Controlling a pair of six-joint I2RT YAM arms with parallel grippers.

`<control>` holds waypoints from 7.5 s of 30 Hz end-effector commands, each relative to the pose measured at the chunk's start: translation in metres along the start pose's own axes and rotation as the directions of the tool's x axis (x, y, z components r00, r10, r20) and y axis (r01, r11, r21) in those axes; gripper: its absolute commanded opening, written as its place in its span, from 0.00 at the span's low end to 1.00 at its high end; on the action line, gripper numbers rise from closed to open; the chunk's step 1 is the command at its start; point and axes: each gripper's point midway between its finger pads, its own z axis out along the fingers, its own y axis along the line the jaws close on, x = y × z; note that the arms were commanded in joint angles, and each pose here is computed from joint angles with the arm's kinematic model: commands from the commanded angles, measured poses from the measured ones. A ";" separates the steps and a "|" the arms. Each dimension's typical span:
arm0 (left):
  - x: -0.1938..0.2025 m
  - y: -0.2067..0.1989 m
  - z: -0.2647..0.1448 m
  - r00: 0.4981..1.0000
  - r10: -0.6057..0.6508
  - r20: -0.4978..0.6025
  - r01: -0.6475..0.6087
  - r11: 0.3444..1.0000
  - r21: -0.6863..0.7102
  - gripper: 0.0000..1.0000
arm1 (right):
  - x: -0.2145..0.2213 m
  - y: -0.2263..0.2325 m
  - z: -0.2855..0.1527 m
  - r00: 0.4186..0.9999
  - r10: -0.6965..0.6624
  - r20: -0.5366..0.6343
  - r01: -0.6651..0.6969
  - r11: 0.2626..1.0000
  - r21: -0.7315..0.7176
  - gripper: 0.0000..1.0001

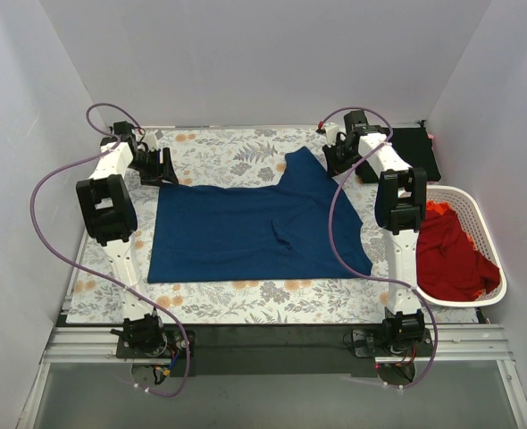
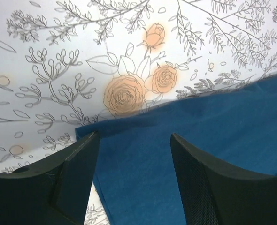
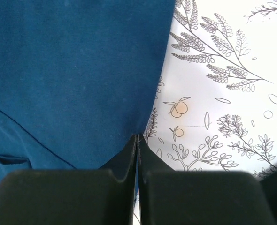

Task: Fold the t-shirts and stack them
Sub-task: Fold the tshirt

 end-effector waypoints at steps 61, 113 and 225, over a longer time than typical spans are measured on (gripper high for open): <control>-0.035 0.005 -0.030 0.968 0.210 0.138 -0.220 0.973 0.066 0.00 | -0.045 0.009 -0.085 0.974 0.073 0.213 -0.050 0.992 -0.112 0.01; 0.131 -0.010 -0.077 0.933 0.355 0.053 -0.358 0.932 0.058 0.00 | 0.138 0.090 -0.106 0.996 0.083 -0.032 -0.088 0.979 -0.185 0.01; 0.055 -0.358 0.161 0.901 0.422 0.100 -0.430 0.838 0.335 0.55 | 0.086 0.037 -0.065 0.948 0.305 -0.092 -0.316 0.935 -0.162 0.46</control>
